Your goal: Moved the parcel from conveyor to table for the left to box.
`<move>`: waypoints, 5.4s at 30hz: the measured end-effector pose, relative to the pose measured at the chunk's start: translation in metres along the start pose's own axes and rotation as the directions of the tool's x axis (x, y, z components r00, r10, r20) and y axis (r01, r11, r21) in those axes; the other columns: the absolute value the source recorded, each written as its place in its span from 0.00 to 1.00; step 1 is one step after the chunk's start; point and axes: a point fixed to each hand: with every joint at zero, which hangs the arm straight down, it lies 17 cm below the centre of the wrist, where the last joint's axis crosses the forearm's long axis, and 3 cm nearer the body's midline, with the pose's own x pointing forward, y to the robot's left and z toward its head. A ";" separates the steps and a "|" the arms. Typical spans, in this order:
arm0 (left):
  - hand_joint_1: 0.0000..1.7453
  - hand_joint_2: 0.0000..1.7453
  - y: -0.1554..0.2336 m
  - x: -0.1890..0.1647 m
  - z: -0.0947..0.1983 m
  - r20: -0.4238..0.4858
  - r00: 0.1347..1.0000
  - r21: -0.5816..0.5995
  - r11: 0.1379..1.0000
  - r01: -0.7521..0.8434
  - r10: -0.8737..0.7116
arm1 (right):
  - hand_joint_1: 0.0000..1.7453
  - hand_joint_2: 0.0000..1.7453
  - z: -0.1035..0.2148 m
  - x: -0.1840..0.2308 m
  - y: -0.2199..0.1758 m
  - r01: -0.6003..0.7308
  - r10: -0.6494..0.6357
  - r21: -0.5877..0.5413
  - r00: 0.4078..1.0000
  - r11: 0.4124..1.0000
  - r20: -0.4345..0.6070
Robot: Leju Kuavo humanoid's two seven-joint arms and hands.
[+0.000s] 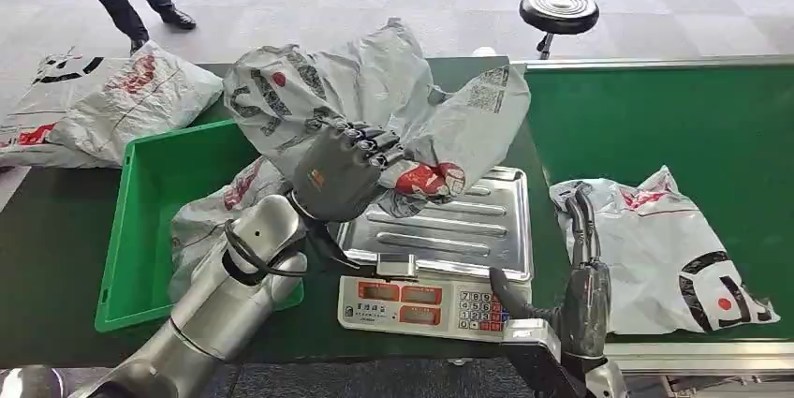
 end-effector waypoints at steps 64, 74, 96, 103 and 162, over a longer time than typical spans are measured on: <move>0.00 0.00 -0.013 -0.211 0.267 -0.608 0.764 -0.175 0.975 0.135 -0.215 | 0.00 1.00 0.021 -0.016 -0.014 -0.116 0.118 0.023 0.989 0.993 -0.084; 0.00 0.00 -0.016 -0.188 0.260 -0.650 0.715 0.119 0.964 -0.239 0.257 | 0.00 1.00 0.023 -0.039 -0.020 -0.294 0.301 0.070 0.943 0.953 -0.144; 0.00 0.00 -0.014 -0.152 0.243 -0.577 0.623 0.299 0.846 -0.441 0.528 | 0.00 1.00 0.020 -0.073 -0.029 -0.407 0.422 0.120 0.893 0.906 -0.155; 0.00 0.00 -0.005 -0.139 0.235 -0.512 0.564 0.380 0.760 -0.528 0.648 | 0.00 1.00 0.020 -0.102 -0.023 -0.469 0.501 0.201 0.850 0.860 -0.161; 0.00 0.00 -0.016 -0.093 0.213 -0.424 0.490 0.365 0.639 -0.677 0.762 | 0.00 1.00 0.050 -0.264 -0.039 -0.590 0.766 0.520 0.600 0.618 -0.231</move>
